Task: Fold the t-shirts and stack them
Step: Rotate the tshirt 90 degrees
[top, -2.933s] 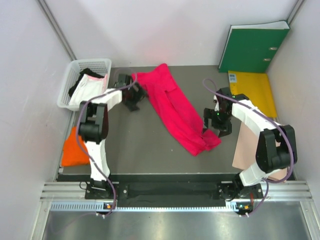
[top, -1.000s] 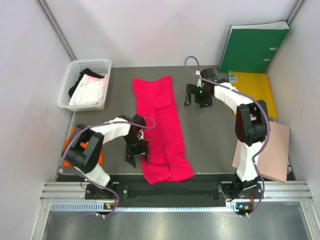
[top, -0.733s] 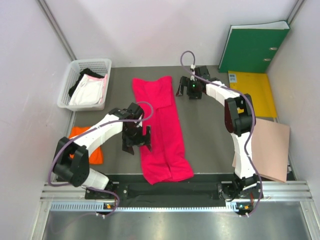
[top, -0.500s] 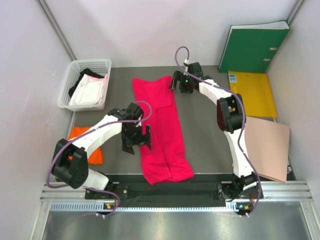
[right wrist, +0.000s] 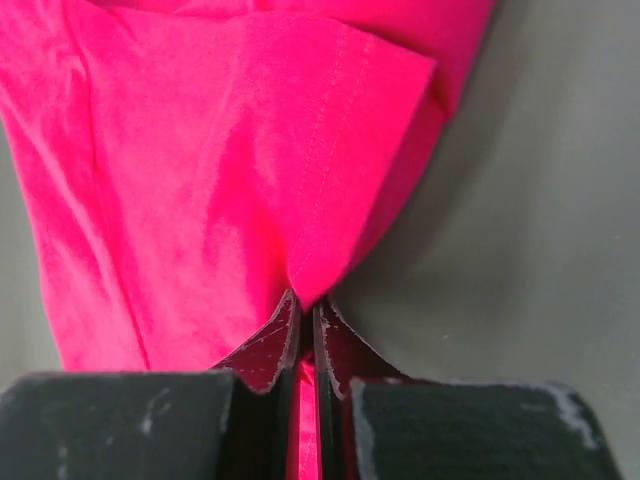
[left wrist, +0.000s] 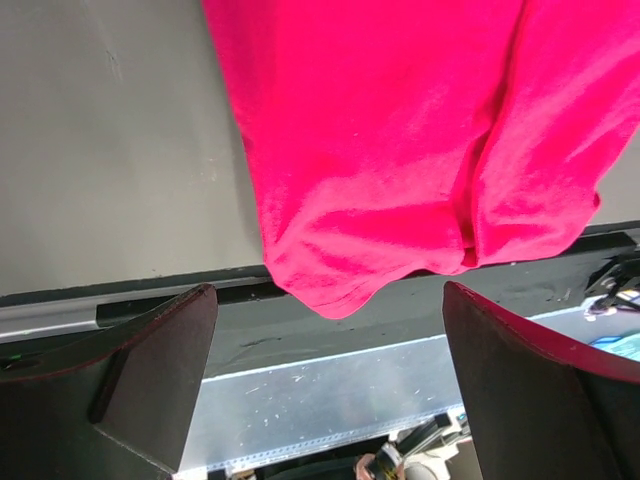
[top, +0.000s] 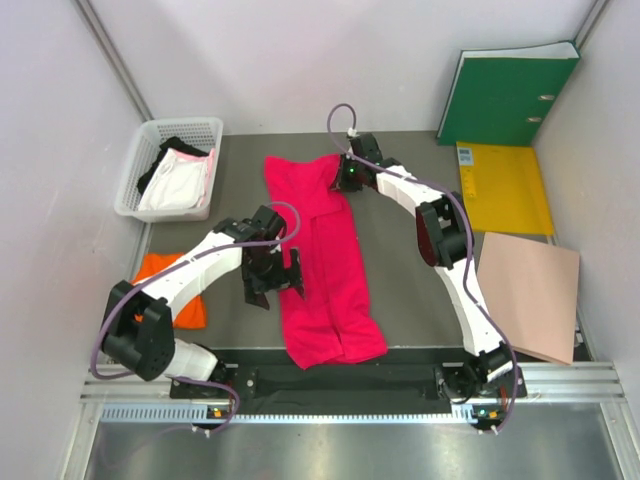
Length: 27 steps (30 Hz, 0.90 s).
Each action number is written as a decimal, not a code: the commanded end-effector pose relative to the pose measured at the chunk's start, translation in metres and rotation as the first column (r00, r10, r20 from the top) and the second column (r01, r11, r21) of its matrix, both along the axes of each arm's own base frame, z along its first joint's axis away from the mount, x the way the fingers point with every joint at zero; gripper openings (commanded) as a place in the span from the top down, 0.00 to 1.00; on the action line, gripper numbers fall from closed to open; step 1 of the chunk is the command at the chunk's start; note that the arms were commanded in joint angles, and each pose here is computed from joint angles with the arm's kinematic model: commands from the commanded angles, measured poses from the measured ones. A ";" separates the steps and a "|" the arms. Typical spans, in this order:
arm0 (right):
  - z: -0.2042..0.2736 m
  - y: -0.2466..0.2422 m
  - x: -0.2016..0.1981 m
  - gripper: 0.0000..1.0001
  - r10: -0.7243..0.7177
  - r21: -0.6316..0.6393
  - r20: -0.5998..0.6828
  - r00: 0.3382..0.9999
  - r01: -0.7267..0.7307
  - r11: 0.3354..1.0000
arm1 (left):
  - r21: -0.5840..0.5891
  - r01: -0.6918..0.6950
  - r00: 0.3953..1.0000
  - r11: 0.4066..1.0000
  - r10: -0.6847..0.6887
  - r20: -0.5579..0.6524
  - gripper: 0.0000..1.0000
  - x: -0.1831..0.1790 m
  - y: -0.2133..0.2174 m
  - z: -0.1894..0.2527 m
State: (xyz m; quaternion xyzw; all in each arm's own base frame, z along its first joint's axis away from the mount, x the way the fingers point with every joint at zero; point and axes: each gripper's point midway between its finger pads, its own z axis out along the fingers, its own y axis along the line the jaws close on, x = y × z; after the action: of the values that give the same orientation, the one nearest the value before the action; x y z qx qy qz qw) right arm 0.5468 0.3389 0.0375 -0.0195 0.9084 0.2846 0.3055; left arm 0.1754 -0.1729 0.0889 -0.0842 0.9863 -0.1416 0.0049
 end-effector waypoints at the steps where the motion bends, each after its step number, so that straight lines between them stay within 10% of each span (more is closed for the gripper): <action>1: 0.012 -0.014 0.010 1.00 -0.073 -0.072 0.067 0.995 0.078 0.994 | -0.062 -0.026 0.994 0.998 0.032 0.104 0.01 0.015 -0.009 0.020; 21: 0.077 -0.127 0.098 0.97 -0.320 -0.044 0.256 0.912 0.341 0.939 | -0.137 -0.032 0.991 0.990 0.049 0.122 0.01 0.021 -0.023 0.021; 27: 0.123 -0.140 0.063 0.28 -0.215 -0.099 0.288 0.933 0.252 0.963 | -0.138 -0.002 0.987 0.990 0.024 0.156 0.01 0.031 -0.026 0.018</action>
State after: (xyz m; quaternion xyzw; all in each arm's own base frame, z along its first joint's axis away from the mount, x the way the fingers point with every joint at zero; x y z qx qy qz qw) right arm 0.6232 0.2010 0.0600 0.0786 0.9003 0.1653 0.3948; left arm 0.1895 -0.1892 0.0983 -0.0977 0.9748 -0.1950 0.0467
